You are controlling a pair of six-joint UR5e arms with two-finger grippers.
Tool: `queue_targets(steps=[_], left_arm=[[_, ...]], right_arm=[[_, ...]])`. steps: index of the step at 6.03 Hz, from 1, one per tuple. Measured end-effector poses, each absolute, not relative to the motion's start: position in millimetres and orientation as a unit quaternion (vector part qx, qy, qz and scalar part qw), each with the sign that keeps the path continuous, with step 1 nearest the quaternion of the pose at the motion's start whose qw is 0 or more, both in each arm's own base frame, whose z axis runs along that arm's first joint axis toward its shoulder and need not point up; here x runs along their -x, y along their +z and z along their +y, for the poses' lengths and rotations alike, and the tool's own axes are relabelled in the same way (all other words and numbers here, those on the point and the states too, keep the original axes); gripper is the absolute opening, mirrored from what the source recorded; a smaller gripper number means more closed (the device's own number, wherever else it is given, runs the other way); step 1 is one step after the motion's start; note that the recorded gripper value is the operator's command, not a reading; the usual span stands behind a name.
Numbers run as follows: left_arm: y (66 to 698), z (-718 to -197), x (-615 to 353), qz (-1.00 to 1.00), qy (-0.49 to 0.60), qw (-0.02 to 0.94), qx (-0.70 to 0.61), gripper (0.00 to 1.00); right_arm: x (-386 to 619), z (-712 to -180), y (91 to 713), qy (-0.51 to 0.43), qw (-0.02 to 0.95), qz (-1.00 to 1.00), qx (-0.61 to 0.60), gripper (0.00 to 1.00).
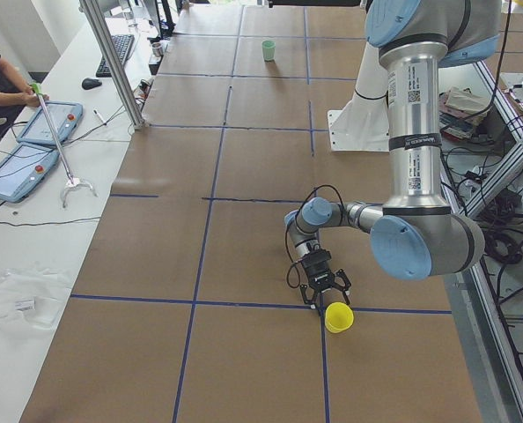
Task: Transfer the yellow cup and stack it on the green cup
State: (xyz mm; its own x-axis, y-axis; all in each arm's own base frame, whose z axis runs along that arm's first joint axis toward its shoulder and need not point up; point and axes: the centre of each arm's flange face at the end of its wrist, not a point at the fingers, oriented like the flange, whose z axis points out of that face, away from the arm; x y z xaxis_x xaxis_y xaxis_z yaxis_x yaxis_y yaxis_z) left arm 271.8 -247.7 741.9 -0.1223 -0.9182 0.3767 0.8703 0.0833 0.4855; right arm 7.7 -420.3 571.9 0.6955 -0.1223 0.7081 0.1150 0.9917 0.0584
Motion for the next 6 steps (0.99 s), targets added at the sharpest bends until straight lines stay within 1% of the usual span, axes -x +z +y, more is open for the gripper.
queue_targets(steps=[1,3,4,6], left_arm=[[750,-247,-271,-0.325,-0.676,0.661,-0.038,1.0],[760,-245,-266,-0.329,-0.675,0.659,-0.04,0.95],[769,-243,-261,-0.33,-0.676,0.658,-0.041,0.81],[785,-239,-253,-0.332,-0.684,0.648,-0.047,0.18]], right_arm=[[-7,-420,570,-0.066,0.921,-0.385,-0.006,1.0],[-4,-421,565,-0.072,0.92,-0.384,-0.01,1.0],[-3,-421,562,-0.074,0.92,-0.385,-0.013,1.0],[-3,-420,561,-0.074,0.92,-0.385,-0.013,1.0]])
